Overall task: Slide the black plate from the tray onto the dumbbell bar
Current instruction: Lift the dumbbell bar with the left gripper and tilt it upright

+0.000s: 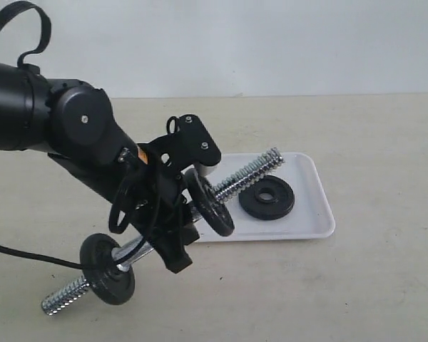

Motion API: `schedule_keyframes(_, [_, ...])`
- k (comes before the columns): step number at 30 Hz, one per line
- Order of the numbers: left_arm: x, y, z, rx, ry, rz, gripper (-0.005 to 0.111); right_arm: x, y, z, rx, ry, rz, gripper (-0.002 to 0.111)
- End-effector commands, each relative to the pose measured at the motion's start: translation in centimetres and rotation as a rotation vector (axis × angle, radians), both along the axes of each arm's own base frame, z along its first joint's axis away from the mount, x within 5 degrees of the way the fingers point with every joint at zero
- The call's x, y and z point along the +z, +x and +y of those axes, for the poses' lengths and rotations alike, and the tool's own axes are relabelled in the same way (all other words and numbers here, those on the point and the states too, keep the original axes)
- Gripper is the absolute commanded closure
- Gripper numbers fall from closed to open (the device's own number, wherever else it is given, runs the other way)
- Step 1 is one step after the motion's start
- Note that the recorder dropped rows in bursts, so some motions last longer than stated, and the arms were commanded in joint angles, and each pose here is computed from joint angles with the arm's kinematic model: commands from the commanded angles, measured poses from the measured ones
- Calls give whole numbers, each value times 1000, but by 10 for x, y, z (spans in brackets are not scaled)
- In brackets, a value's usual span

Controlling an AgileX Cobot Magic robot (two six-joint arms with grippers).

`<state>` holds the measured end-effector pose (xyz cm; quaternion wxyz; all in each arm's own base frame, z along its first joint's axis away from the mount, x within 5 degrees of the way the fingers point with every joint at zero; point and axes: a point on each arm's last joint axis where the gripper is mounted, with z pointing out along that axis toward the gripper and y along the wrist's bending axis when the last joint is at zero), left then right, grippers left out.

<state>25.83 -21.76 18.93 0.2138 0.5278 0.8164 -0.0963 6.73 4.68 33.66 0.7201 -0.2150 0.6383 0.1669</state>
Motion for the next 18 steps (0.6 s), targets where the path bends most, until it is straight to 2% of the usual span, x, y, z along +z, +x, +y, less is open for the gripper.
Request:
schedule_keyframes(1, [35,4,19,32,-53,-146,102,-2,16,-1,-22,-3,57,107])
schedule_keyframes(8, [50,-2,30,35,-65,-199,102,-18,52,-4,-97,-46,187,107])
schedule_keyframes(14, [52,-2,30,37,-69,-204,102,-32,77,-2,-91,-64,304,107])
schedule_keyframes(18, [52,-2,30,47,-72,-197,102,-30,95,4,-34,-66,360,107])
